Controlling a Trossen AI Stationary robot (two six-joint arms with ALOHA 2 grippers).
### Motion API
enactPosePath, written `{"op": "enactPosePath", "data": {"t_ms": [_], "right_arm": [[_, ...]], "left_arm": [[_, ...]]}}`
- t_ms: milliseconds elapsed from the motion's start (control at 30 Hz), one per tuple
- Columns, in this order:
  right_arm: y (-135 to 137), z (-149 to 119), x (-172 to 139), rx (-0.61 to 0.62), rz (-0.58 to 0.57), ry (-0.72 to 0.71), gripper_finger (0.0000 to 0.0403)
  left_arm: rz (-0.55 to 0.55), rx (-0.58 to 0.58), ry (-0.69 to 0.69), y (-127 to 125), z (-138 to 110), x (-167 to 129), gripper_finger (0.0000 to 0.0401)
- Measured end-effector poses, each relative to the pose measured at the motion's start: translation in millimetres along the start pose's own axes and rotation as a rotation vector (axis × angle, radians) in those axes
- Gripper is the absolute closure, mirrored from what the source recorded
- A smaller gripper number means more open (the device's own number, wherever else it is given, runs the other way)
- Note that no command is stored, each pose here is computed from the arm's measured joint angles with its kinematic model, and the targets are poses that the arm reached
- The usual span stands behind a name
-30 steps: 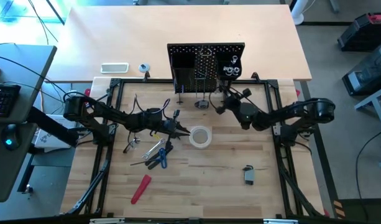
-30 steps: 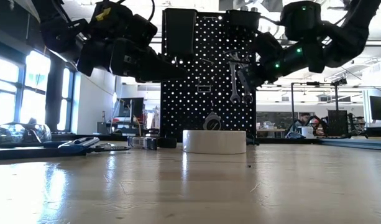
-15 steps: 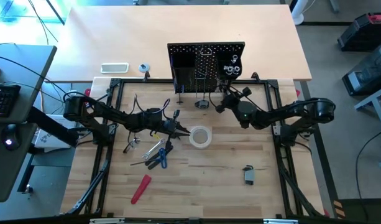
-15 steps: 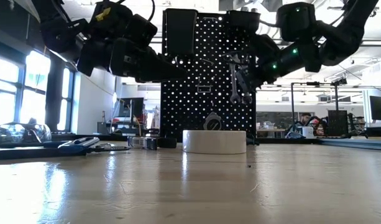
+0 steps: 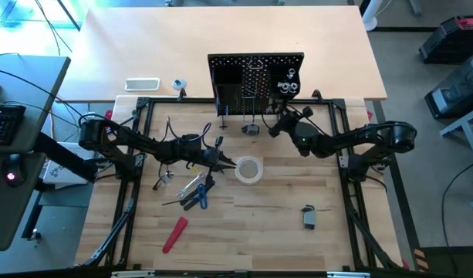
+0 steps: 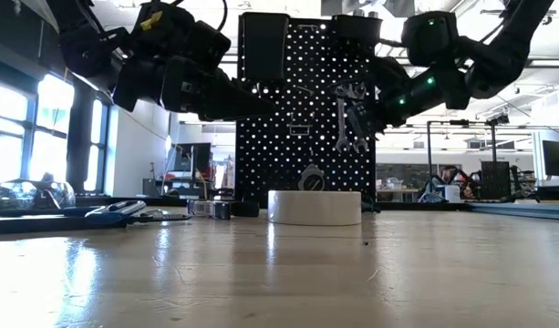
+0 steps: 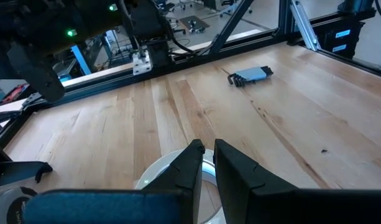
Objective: Hang tools onto peg board
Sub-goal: Hang the silver wrench on the peg board
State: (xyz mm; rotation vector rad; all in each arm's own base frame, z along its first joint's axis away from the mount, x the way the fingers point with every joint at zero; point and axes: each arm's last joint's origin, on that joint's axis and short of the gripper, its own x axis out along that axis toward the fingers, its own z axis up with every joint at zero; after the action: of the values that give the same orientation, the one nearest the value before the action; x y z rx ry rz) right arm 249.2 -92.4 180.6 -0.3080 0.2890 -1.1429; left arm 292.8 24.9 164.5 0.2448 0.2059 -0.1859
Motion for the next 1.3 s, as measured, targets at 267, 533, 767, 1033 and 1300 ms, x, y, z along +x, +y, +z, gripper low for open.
{"op": "enactPosePath", "data": {"t_ms": [267, 533, 767, 1033, 1300], "right_arm": [[-0.4, -0.4, 1.1, -0.003, 0.013, -0.002, 0.0371], [-3.7, -3.7, 7.2, 0.045, 0.051, 0.007, 0.0363], [-3.4, -5.3, 8.2, 0.051, 0.082, 0.015, 0.0354], [-1.6, -6.0, 5.0, 0.029, 0.047, 0.028, 0.0288], [8.1, -3.6, -7.7, -0.003, 0.048, 0.025, 0.0222]], "left_arm": [[0.001, 0.001, -0.003, 0.1, 0.3, 0.0, 0.0366], [0.007, 0.002, -0.006, 0.3, 0.7, 0.0, 0.0366], [0.008, -0.007, -0.005, 0.4, 0.6, 0.0, 0.0366], [0.010, -0.007, -0.004, 0.7, 0.5, -0.1, 0.0366], [0.008, -0.011, 0.010, 0.4, -0.9, -0.1, 0.0366]]}}
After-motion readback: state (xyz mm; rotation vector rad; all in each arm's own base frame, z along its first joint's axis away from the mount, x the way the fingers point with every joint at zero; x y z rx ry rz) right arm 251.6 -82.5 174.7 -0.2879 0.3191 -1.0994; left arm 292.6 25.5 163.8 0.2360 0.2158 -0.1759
